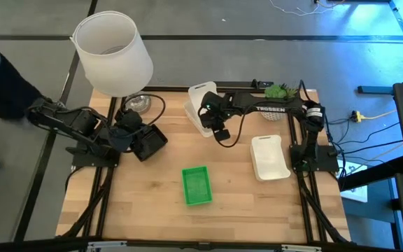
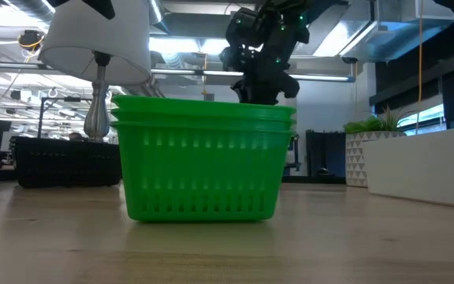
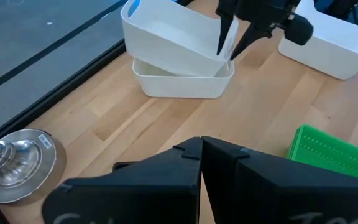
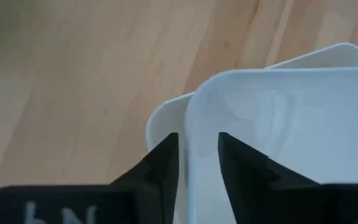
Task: Stack baskets by color
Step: Stack the middle white bin on the white bin
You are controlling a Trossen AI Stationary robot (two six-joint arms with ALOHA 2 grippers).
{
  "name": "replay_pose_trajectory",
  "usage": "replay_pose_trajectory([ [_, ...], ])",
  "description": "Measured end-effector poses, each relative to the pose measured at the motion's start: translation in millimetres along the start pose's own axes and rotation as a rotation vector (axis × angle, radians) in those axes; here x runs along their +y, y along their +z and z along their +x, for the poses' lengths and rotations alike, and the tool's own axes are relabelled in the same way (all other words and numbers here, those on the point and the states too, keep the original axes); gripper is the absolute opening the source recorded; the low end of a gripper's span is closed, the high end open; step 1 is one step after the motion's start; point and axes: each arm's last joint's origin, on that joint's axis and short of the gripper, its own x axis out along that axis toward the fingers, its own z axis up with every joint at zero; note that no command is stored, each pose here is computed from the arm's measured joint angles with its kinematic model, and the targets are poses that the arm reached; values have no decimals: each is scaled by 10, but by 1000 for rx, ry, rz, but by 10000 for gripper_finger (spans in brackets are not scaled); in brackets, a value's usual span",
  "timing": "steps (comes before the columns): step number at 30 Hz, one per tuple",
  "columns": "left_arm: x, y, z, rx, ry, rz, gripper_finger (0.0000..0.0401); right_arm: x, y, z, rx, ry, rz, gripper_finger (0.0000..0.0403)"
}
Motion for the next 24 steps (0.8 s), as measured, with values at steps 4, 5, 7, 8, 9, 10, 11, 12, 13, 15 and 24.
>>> replay_pose_trajectory([
  [4,0,0,0,0,0,0,0,27,56,-36,-14,-1,-12,120],
  [5,0,0,0,0,0,0,0,31,59,-35,-14,0,-13,121],
  [7,0,0,0,0,0,0,0,33,57,-35,-12,1,-13,119],
  [8,0,0,0,0,0,0,0,31,55,-35,-10,1,-13,115],
  [9,0,0,0,0,0,0,0,31,54,-35,-10,1,-12,108],
  [10,0,0,0,0,0,0,0,31,54,-35,-10,1,-12,97],
  [11,0,0,0,0,0,0,0,31,51,-35,-8,2,-12,84],
  [12,0,0,0,0,0,0,0,32,52,-35,-8,2,-12,68],
  [13,0,0,0,0,0,1,0,33,52,-35,-8,2,-12,49],
  [15,0,0,0,0,0,2,0,35,50,-34,-6,4,-13,15],
  [24,-1,-1,0,3,-3,2,0,47,73,-79,29,-12,-63,3],
])
